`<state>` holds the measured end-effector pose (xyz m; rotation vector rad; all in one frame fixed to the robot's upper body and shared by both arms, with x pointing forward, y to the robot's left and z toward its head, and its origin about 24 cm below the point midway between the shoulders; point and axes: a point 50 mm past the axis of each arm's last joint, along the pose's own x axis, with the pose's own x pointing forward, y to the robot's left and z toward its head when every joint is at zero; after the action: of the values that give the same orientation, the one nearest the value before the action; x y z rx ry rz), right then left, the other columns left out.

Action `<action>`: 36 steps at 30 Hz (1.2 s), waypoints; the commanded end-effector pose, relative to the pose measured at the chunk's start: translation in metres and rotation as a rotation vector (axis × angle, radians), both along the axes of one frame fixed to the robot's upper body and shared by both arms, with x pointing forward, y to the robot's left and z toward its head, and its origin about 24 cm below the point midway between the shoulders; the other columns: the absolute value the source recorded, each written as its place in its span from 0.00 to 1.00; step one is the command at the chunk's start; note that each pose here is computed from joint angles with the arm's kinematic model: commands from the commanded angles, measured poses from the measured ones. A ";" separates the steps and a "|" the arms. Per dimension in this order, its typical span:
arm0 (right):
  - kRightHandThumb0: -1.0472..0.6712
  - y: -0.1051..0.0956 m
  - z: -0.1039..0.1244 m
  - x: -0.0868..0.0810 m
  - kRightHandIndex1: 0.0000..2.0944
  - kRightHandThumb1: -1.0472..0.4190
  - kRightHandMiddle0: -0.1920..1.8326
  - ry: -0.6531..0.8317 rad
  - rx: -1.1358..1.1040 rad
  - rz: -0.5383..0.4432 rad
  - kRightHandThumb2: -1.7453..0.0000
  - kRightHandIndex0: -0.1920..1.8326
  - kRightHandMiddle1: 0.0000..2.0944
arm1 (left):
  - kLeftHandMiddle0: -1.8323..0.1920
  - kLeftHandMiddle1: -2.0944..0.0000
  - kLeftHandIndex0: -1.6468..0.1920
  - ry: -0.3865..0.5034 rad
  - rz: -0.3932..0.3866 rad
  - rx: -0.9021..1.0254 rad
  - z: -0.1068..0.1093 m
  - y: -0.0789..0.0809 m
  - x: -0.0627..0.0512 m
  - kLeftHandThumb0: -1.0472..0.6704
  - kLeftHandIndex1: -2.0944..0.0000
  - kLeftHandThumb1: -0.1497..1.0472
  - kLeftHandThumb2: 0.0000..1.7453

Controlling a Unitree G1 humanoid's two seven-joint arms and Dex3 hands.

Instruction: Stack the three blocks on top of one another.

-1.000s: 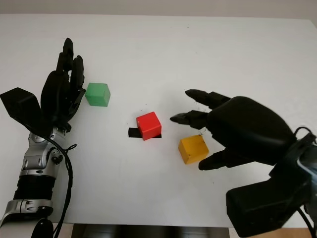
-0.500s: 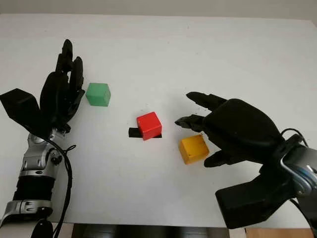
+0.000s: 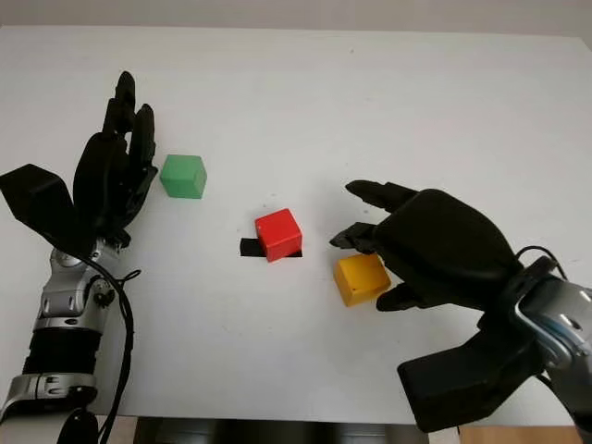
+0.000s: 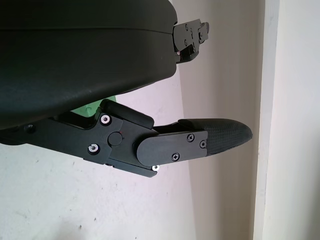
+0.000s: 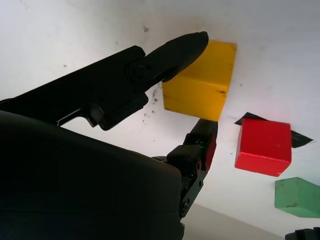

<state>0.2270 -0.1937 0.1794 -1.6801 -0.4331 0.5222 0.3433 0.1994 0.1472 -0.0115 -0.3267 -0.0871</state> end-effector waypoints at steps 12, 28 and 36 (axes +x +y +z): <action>0.33 0.002 -0.011 0.000 0.03 0.10 0.29 0.030 0.078 -0.009 0.97 0.25 0.45 | 1.00 0.98 1.00 0.007 0.005 0.006 0.001 0.004 -0.004 0.18 0.99 1.00 0.30; 0.44 -0.002 0.001 0.015 0.06 0.12 0.34 -0.154 0.117 0.047 0.97 0.35 0.65 | 0.99 0.97 0.99 0.005 -0.010 0.009 0.000 0.005 -0.004 0.18 0.98 1.00 0.29; 0.40 -0.002 0.017 0.021 0.05 0.12 0.36 -0.143 0.170 0.003 0.97 0.35 0.60 | 0.99 0.97 1.00 0.002 -0.008 0.006 0.000 0.005 -0.004 0.18 0.98 1.00 0.29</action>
<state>0.2480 -0.1986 0.1848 -1.5842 -0.5288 0.3865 0.3418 0.2013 0.1482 -0.0100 -0.3189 -0.1014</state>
